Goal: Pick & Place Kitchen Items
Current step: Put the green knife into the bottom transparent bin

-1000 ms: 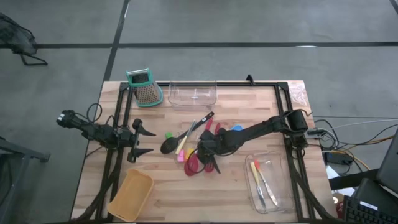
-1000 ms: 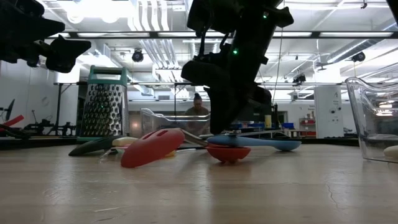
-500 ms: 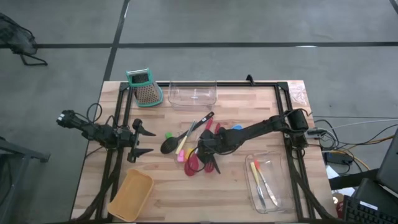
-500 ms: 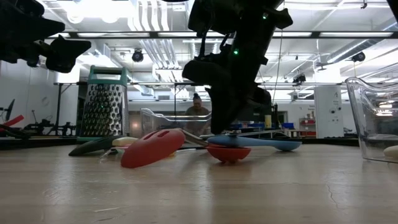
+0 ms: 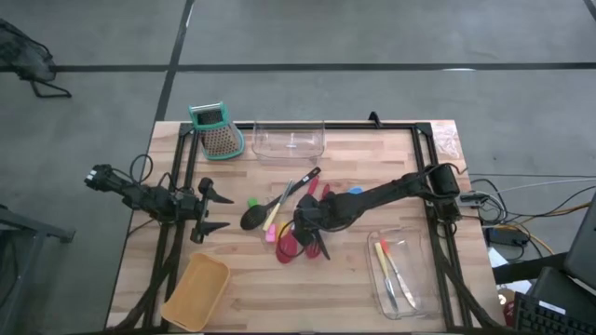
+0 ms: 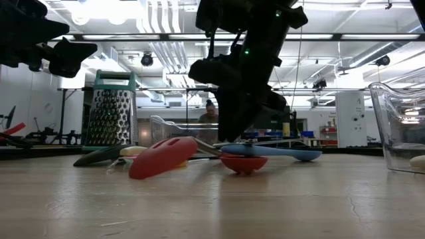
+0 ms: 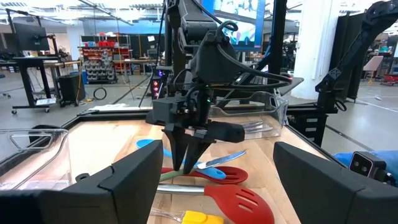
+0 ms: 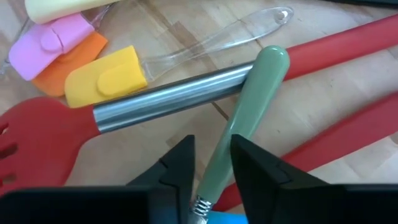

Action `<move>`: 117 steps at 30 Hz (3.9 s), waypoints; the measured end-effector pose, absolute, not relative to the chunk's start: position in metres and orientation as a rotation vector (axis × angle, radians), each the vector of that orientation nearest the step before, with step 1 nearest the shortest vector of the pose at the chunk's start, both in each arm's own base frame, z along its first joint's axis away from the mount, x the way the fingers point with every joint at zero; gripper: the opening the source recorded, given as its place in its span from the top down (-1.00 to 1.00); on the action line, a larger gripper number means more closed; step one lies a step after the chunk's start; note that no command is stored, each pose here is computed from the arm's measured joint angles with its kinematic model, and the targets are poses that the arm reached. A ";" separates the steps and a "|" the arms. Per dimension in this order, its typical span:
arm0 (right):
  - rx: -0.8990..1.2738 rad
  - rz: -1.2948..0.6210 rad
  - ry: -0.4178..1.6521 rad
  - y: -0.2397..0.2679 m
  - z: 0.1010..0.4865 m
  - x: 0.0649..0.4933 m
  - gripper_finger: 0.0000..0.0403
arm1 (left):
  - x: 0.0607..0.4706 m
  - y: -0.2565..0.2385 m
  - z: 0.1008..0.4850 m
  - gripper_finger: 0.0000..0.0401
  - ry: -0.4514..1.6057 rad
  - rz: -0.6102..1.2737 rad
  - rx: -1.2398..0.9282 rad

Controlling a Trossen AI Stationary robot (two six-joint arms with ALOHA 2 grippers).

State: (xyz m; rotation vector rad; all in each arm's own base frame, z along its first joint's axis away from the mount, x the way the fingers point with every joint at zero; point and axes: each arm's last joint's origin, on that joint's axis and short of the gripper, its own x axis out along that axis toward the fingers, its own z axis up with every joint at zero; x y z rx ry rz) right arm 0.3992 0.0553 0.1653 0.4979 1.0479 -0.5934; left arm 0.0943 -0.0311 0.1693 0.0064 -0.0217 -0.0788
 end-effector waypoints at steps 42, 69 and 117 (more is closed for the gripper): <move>0.491 -0.532 1.080 0.053 0.167 0.392 0.69 | 0.094 -0.031 0.169 -0.56 -0.021 -0.079 0.007; 0.728 0.356 1.154 0.073 0.257 0.361 0.70 | 0.094 -0.031 0.169 -0.56 -0.021 -0.079 0.006; 0.483 -0.591 1.116 0.156 0.300 0.216 0.66 | 0.094 -0.031 0.169 -0.56 -0.021 -0.079 0.007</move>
